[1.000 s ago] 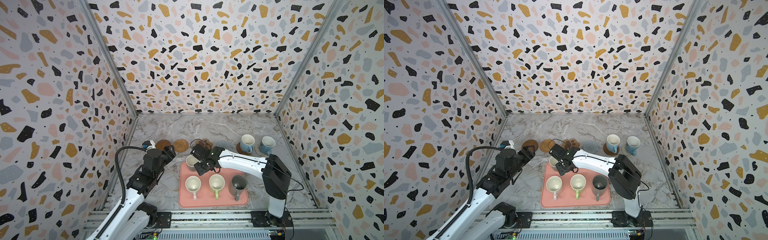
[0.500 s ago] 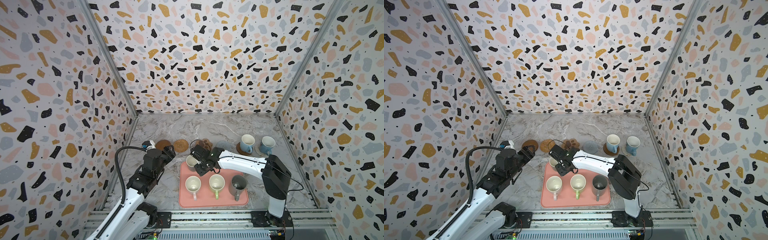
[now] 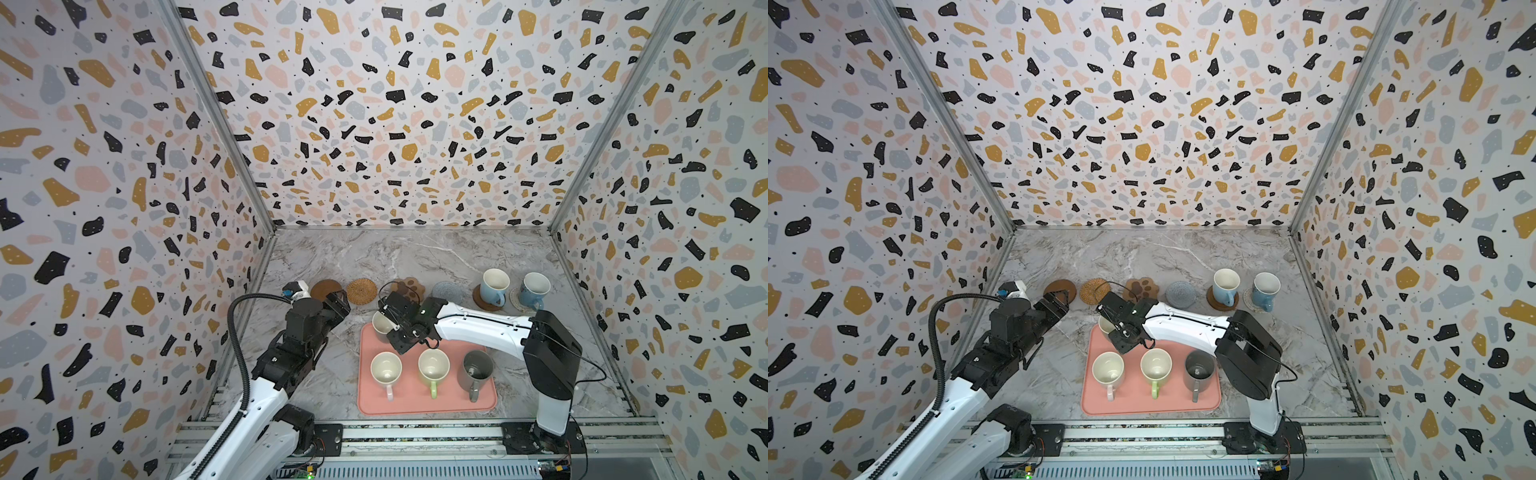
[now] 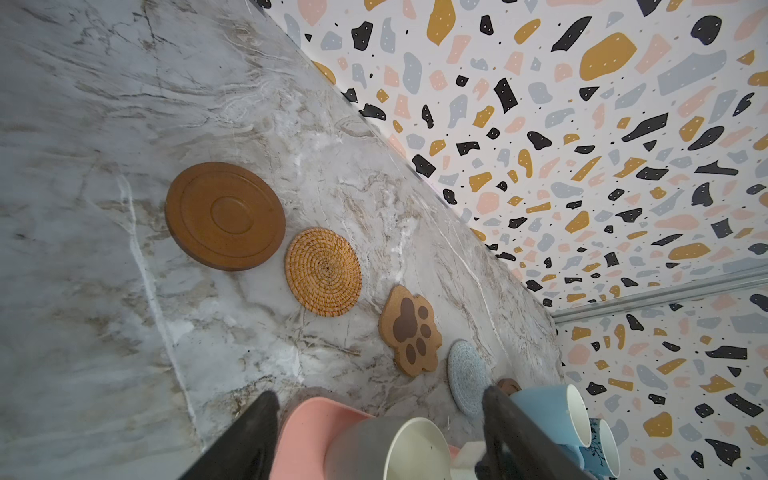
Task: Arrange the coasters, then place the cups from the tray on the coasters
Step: 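Close the right gripper inside the white mug and lift it off the tray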
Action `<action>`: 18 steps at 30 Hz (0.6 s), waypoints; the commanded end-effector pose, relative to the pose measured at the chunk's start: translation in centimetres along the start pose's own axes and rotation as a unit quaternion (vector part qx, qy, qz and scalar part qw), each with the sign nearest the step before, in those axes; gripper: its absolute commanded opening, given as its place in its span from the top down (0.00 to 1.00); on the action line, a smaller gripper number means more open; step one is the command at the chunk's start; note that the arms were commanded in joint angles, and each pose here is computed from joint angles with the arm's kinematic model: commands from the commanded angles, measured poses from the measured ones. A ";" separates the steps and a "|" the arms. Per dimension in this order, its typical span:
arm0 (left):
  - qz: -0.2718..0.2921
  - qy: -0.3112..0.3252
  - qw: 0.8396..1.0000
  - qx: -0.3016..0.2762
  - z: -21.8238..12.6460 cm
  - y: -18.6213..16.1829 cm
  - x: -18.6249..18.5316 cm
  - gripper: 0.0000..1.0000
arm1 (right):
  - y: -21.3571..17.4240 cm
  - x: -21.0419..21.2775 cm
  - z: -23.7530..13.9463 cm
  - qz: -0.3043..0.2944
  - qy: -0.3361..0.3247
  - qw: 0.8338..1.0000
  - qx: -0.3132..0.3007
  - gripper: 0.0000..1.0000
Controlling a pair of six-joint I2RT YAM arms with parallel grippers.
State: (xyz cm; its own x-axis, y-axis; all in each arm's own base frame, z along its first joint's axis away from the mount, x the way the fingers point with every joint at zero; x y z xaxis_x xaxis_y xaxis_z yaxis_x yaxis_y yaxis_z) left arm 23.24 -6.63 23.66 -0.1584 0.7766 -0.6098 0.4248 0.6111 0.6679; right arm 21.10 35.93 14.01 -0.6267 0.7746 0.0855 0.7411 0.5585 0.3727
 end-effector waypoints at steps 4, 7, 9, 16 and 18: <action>-0.004 -0.004 1.000 -0.013 -0.2 0.5 -0.2 0.22 | 0.0 0.2 -0.8 -0.004 -0.001 1.000 -0.011 0.83; -0.004 -0.004 1.000 -0.013 -0.3 0.5 -0.2 0.22 | 0.1 0.1 -0.9 -0.002 -0.003 1.000 -0.014 0.85; -0.004 -0.004 1.000 -0.013 -0.2 0.5 -0.1 0.22 | 0.1 0.0 -1.0 -0.003 -0.007 1.000 -0.015 0.86; -0.001 -0.001 1.000 -0.015 -0.3 0.6 -0.1 0.22 | 0.3 -0.1 -1.7 -0.003 -0.016 1.000 -0.026 0.86; -0.002 -0.001 1.000 -0.015 -0.3 0.6 -0.2 0.22 | 0.4 -0.2 -1.7 -0.002 -0.018 0.999 -0.028 0.86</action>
State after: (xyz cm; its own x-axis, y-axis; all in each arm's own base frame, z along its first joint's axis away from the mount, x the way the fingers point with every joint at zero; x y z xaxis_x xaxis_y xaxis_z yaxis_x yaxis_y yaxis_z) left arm 23.23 -6.62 23.67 -0.1591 0.7764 -0.6098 0.4243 0.6115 0.6679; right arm 21.11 36.01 14.00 -0.6267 0.7766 0.0643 0.7331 0.5597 0.3865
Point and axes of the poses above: each gripper's point midway between its finger pads, its own z axis out along the fingers, its own x axis along the line the jaws close on, y = z × x, the point moved 6 cm from there along -z, back along the fingers, and after that the axes turned 5 degrees about z, right-handed, at the moved point
